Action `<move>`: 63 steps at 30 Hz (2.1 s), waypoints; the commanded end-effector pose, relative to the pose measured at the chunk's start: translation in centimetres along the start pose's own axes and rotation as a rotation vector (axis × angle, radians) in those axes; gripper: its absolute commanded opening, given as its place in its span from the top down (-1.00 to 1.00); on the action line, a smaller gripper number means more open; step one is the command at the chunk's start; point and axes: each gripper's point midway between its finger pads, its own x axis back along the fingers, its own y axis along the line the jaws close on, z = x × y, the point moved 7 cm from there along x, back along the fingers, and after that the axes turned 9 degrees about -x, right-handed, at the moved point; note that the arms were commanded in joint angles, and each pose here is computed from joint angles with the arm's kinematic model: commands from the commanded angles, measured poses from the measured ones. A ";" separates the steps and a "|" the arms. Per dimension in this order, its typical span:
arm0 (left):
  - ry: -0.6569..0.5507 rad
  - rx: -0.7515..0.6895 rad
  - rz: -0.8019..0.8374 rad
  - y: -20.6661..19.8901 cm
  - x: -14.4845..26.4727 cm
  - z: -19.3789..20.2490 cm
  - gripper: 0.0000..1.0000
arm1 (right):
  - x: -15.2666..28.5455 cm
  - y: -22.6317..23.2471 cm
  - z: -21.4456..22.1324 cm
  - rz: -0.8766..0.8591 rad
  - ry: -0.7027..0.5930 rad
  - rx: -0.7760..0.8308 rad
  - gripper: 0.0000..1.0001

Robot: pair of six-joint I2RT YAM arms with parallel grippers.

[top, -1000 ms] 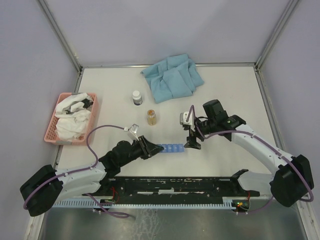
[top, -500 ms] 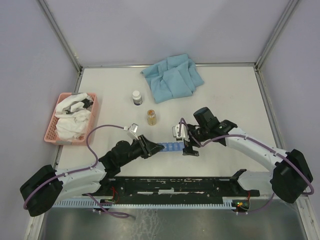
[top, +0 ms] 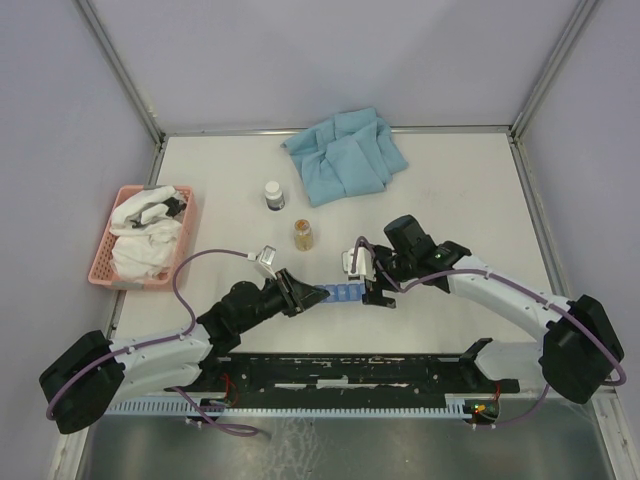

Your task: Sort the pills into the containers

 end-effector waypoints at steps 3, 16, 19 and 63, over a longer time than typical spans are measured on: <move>-0.044 0.022 0.082 -2.0 -0.2 -1.3 0.95 | 1.5 -1.1 -1.6 0.089 -0.066 0.007 -0.89; -0.005 -0.004 0.096 -2.4 -0.6 -1.1 0.95 | 3.7 -2.5 -1.8 0.177 -0.134 -0.093 -0.78; 0.012 -0.020 0.106 -2.5 -0.7 -1.0 0.95 | 3.7 -2.8 -1.8 0.189 -0.132 -0.119 -0.75; -0.052 -0.022 0.018 0.1 -0.6 -0.8 0.95 | 3.6 -3.0 -2.7 0.018 -0.193 -0.511 -0.54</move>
